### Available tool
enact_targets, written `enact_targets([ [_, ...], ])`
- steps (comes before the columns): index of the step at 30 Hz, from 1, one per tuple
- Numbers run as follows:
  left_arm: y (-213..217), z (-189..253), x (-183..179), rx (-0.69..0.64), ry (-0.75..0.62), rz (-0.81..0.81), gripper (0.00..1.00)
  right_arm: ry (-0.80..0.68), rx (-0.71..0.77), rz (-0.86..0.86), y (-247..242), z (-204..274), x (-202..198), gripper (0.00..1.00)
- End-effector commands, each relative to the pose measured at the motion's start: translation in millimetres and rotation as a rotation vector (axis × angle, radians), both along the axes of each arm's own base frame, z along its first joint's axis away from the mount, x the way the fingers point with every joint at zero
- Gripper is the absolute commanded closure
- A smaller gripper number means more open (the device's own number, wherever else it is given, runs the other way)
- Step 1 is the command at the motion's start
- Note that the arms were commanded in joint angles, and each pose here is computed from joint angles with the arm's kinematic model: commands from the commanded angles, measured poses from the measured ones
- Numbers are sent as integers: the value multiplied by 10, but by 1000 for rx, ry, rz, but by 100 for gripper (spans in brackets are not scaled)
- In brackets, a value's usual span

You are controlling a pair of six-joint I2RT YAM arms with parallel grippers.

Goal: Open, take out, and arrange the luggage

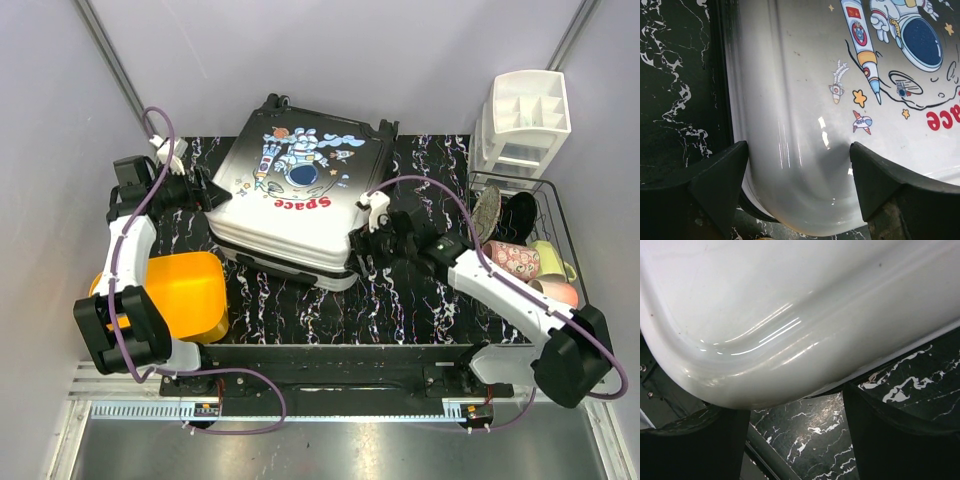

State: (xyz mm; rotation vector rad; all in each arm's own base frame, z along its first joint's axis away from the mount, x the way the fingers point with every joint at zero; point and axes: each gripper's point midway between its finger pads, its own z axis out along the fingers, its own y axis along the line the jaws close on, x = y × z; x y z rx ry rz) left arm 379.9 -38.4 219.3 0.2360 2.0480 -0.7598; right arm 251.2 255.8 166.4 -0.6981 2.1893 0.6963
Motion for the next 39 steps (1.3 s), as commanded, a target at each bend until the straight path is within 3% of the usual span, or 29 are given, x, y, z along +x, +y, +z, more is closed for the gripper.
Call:
enact_targets([
  [1, -444, -650, -585, -91, 331, -111, 23, -267, -43, -361, -544, 351, 1174, 28],
  [7, -458, -585, -454, -121, 321, -107, 24, -327, 24, -300, -525, 542, 1428, 29],
  [14, -329, -408, -251, -107, 297, -96, 18, -312, 212, -70, -819, 919, 979, 9],
  [19, -326, -314, -247, -69, 272, -194, 7, -369, 182, 36, -1181, 935, 848, 3],
  [21, -332, -239, -231, -56, 237, -227, 5, -368, 149, 108, -1228, 841, 837, 6],
  [23, -326, -169, -190, -46, 208, -238, 3, -368, 99, 163, -1252, 722, 926, 21],
  [32, -349, 89, -126, 3, 53, -319, 4, -569, 51, 463, -1321, 270, 1135, 21],
  [39, -419, 81, -186, 60, -6, -373, 8, -669, 119, 618, -1192, -7, 1167, 31],
])
